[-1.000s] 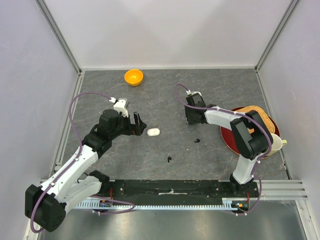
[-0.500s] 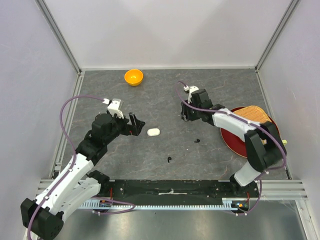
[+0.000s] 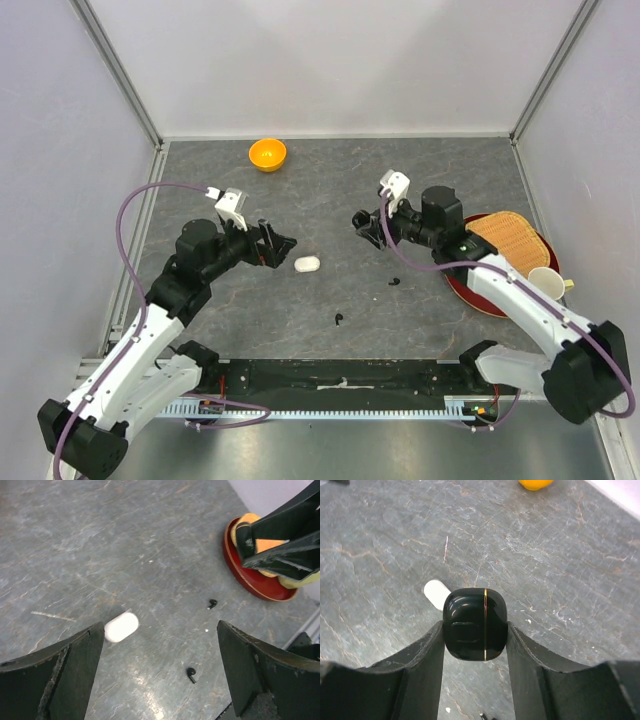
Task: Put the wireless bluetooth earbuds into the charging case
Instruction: Pick up the charging case at the center of the board.
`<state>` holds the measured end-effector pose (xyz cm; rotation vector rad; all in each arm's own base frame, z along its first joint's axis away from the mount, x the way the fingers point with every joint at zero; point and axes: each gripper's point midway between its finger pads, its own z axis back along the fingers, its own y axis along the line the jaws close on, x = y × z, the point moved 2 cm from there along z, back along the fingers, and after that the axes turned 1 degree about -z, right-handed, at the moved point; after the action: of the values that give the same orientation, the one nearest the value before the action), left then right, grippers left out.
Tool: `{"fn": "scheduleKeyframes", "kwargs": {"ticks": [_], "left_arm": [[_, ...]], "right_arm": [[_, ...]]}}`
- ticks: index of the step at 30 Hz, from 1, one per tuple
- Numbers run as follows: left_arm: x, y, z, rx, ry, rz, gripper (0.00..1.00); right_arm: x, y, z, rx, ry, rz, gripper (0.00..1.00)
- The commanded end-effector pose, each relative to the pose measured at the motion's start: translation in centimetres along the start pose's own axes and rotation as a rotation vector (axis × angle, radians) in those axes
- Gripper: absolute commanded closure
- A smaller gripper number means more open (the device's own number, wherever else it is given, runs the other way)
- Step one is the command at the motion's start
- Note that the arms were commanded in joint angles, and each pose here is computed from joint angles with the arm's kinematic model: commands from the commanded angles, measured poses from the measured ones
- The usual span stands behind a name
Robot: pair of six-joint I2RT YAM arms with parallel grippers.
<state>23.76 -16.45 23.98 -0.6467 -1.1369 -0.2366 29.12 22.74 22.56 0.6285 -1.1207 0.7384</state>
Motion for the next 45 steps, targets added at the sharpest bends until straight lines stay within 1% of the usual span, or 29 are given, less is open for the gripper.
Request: {"fn": "scheduleKeyframes", "kwargs": {"ticks": [1,3,5,6,8,12,14,15,17,25,30,33,34,39,43,45], "left_arm": [[3.0,-3.6,0.7,-0.18,-0.046,-0.006,0.0],[3.4,-5.1,0.8,-0.268,-0.028,-0.005,0.0],[3.1,-6.3,0.6,-0.35,0.022,0.026,0.01],[3.2,-6.8,0.4,-0.379,0.026,0.036,0.01],[2.5,-7.5,-0.2,-0.433,0.076,0.089,0.03],[1.9,-8.6,-1.1,-0.506,0.128,0.12,0.05],[1.7,-8.7,-1.3,-0.508,0.132,0.131,0.05],[2.2,-8.9,-1.3,-0.518,0.109,0.122,0.05],[2.4,-9.1,-1.4,-0.521,0.099,0.121,0.05],[1.3,-9.7,-2.7,-0.541,0.138,0.16,0.05],[0.4,-9.7,-3.4,-0.524,0.157,0.174,0.07],[-0.3,-9.5,-3.8,-0.514,0.181,0.192,0.08],[-0.7,-9.5,-4.1,-0.51,0.194,0.201,0.1],[-1.3,-9.5,-4.4,-0.504,0.21,0.23,0.13],[-1.5,-9.6,-4.6,-0.508,0.21,0.245,0.2],[-1.7,-9.7,-4.8,-0.51,0.22,0.247,0.21]], "right_arm": [[1.6,1.2,1.7,0.033,-0.092,0.272,1.0],[1.6,1.7,2.5,0.034,-0.116,0.382,1.0],[2.0,2.6,3.2,0.04,-0.148,0.451,1.0],[1.9,2.6,3.2,0.026,-0.158,0.483,1.0],[2.1,3.3,3.6,0.033,-0.179,0.515,1.0],[2.3,4.3,3.5,0.048,-0.183,0.538,1.0],[2.2,4.9,3.2,0.064,-0.18,0.544,1.0],[2.3,5.1,3.2,0.068,-0.182,0.546,1.0],[2.2,5.5,2.8,0.079,-0.176,0.549,1.0],[2.4,7.7,1.3,0.132,-0.181,0.547,1.0],[2.9,8.4,0.9,0.12,-0.209,0.547,1.0],[2.9,9.2,0.7,0.138,-0.218,0.553,1.0],[2.8,9.4,0.5,0.143,-0.214,0.555,1.0],[3.1,9.9,0.3,0.148,-0.219,0.559,1.0],[3.1,10.3,0.0,0.151,-0.22,0.561,1.0],[3.2,10.3,-0.1,0.146,-0.22,0.561,1.0]]}}
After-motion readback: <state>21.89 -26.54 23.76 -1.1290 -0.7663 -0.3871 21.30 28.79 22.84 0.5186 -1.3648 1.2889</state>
